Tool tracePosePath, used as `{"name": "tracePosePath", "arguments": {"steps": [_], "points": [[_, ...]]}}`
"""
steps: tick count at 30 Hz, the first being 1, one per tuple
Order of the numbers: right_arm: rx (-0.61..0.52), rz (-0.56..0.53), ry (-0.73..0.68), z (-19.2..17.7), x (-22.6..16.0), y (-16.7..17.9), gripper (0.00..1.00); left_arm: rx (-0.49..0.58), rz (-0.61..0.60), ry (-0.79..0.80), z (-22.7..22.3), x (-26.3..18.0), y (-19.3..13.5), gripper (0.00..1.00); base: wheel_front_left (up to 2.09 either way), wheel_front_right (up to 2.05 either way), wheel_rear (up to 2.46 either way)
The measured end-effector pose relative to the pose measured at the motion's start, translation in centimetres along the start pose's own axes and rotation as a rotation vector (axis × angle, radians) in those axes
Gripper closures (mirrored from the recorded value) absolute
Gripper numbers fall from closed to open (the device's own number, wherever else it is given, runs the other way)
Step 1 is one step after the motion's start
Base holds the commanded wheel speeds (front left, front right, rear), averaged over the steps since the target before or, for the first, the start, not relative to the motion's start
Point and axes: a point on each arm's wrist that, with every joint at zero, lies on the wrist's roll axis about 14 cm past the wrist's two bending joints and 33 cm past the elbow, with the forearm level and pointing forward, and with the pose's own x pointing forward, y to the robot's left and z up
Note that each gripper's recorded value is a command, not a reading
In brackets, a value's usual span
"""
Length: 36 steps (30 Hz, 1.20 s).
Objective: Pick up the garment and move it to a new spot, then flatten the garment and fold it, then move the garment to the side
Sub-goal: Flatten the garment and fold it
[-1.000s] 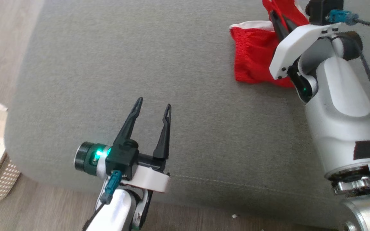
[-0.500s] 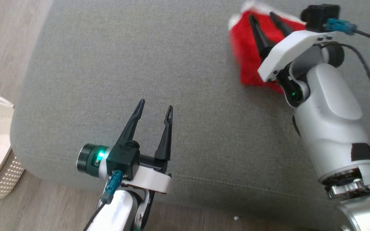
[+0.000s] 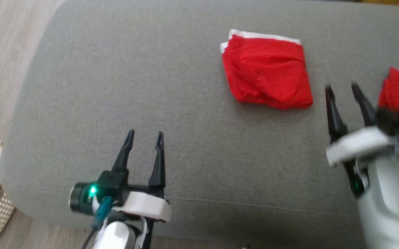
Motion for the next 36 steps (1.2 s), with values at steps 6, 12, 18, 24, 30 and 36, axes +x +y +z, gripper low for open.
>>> {"name": "tracePosePath", "arguments": {"steps": [6, 12, 18, 24, 30, 36], "points": [[0.022, -0.05, -0.097, 0.8, -5.0, -0.5, 0.0, -0.037, 0.014, 0.018, -0.4, -1.2, 0.4, 0.0, 0.0, 0.0, 0.0], [0.055, -0.066, -0.128, 0.9, -7.1, 0.8, 0.0, 0.0, -0.001, -0.004, 0.2, -1.7, 0.2, 0.0, 0.0, 0.0, 0.0], [0.046, -0.018, -0.061, -0.8, -5.0, 2.1, 1.0, 0.009, 0.023, 0.004, 0.0, -2.3, 0.9, 0.0, 0.0, 0.0, 0.0], [-0.048, 0.068, -0.019, 0.6, 1.5, 2.9, 1.0, 0.015, 0.043, 0.03, -0.7, -2.6, 1.5, 0.0, 0.0, 0.0, 0.0], [-0.117, 0.134, 0.115, -1.7, 5.4, 3.6, 1.0, 0.028, 0.047, 0.048, -1.1, -2.2, 1.8, 0.0, 0.0, 0.0, 0.0], [-0.136, 0.2, 0.235, -5.6, 6.5, 5.1, 1.0, 0.033, 0.061, 0.069, -1.7, -1.5, 2.4, 0.0, 0.0, 0.0, 0.0]]}}
